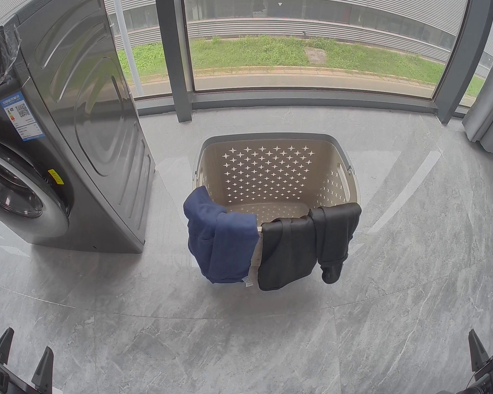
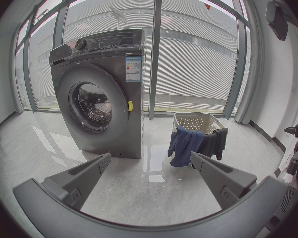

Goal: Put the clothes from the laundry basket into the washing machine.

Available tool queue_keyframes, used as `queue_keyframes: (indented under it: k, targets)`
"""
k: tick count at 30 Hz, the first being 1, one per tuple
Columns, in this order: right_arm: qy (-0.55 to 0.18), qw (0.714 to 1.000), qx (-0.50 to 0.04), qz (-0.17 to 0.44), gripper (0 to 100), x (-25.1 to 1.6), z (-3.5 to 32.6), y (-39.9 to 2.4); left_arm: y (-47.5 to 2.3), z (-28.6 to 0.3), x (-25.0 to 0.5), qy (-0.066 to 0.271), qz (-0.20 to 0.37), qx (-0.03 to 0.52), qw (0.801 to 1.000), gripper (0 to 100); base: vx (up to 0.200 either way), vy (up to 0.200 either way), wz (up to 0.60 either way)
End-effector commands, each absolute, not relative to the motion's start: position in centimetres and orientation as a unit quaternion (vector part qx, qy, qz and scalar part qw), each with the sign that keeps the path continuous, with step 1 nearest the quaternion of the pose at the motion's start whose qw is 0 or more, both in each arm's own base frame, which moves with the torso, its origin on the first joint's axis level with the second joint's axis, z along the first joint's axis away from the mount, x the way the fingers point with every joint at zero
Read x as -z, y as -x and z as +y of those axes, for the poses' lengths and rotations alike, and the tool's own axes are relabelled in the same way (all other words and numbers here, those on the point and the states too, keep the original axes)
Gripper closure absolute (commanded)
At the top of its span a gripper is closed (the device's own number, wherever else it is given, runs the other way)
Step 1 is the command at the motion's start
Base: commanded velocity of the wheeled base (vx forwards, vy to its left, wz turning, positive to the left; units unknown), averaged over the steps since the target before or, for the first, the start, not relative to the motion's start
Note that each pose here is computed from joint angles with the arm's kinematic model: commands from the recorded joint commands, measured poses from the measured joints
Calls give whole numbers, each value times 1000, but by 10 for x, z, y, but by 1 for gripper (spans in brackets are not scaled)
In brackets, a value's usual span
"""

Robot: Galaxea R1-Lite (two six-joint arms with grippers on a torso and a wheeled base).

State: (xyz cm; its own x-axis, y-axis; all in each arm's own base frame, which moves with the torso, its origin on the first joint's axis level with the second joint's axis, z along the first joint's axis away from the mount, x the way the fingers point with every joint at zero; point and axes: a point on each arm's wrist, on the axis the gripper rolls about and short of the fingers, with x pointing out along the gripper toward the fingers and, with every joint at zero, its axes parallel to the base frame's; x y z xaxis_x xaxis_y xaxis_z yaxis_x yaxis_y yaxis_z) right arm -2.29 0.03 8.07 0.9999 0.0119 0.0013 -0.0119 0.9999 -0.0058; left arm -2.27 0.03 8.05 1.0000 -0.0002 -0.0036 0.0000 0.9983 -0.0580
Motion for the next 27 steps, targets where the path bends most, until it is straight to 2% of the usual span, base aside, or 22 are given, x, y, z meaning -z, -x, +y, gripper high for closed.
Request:
queue_keyframes:
  k: [1, 6, 15, 27]
  targets:
    - [3, 1000, -6, 0, 0, -75, 0, 23, 23, 0, -75, 29, 2, 0, 1000, 0, 0, -200, 0]
    - [3, 1000, -6, 0, 0, -75, 0, 23, 23, 0, -76, 30, 1, 0, 1000, 0, 0, -200, 0]
    - [4, 1000, -6, 0, 0, -75, 0, 23, 23, 0, -76, 29, 1, 0, 1000, 0, 0, 0, 0]
    - [3, 1000, -7, 0, 0, -75, 0, 23, 23, 0, -75, 30, 2, 0, 1000, 0, 200, 0, 0]
